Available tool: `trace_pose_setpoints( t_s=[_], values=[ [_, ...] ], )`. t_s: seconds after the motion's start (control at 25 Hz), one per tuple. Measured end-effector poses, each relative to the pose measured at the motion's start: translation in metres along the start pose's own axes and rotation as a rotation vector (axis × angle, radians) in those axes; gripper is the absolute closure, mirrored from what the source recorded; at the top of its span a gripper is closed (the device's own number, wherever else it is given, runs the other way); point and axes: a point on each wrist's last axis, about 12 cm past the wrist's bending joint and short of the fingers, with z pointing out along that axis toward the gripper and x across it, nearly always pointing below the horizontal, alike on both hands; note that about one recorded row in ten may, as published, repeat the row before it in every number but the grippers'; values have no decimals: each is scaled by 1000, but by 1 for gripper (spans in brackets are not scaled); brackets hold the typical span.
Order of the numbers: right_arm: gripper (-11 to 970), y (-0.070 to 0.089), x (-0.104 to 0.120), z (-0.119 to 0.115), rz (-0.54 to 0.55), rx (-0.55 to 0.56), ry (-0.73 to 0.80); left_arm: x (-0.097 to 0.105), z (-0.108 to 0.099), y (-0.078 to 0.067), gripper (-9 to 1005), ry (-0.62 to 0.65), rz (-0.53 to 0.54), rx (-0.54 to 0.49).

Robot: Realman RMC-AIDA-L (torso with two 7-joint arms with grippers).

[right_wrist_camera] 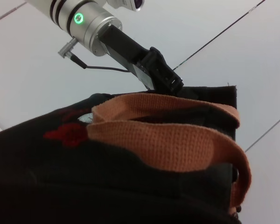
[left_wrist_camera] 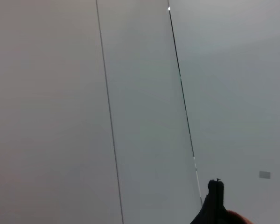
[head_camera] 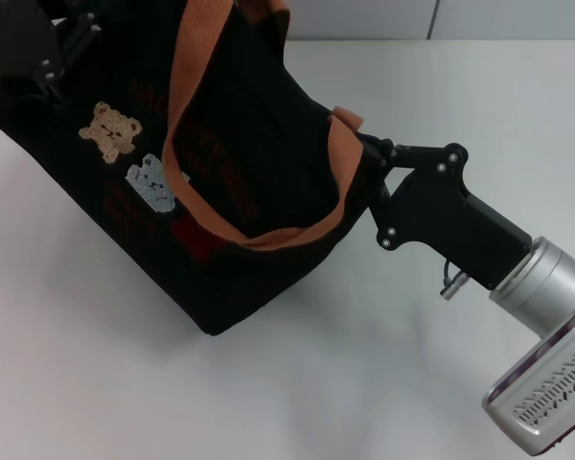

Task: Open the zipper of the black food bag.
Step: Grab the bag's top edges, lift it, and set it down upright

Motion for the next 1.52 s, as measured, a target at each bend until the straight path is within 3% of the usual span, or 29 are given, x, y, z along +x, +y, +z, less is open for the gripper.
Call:
trace_pose_setpoints(
  t_s=[0.28, 0.52, 0.68, 0.84, 0.96, 1.12, 1.32, 1.52],
  values=[
    [959, 0, 0, -6, 6, 19, 15, 1, -2, 0, 892, 2, -1, -3],
    [935, -9, 0, 1, 46, 106, 22, 0, 1, -2, 891, -1, -1, 16],
    [839, -21, -1, 4, 140, 171, -23, 1, 2, -2, 892, 0, -7, 22],
    [757, -43, 7, 4, 322, 178, -83, 1, 2, -3, 892, 0, -5, 25],
    [726, -63, 18, 3, 425, 116, -112, 2, 2, -3, 892, 0, -6, 25],
    [705, -94, 30, -1, 499, -92, -101, 3, 1, -4, 892, 0, -9, 24],
    [706, -122, 33, -7, 463, -304, -32, 5, 2, -5, 892, -3, -16, 25],
    [707, -133, 27, -4, 413, -385, -17, 7, 4, -6, 891, 3, -13, 33]
  ],
)
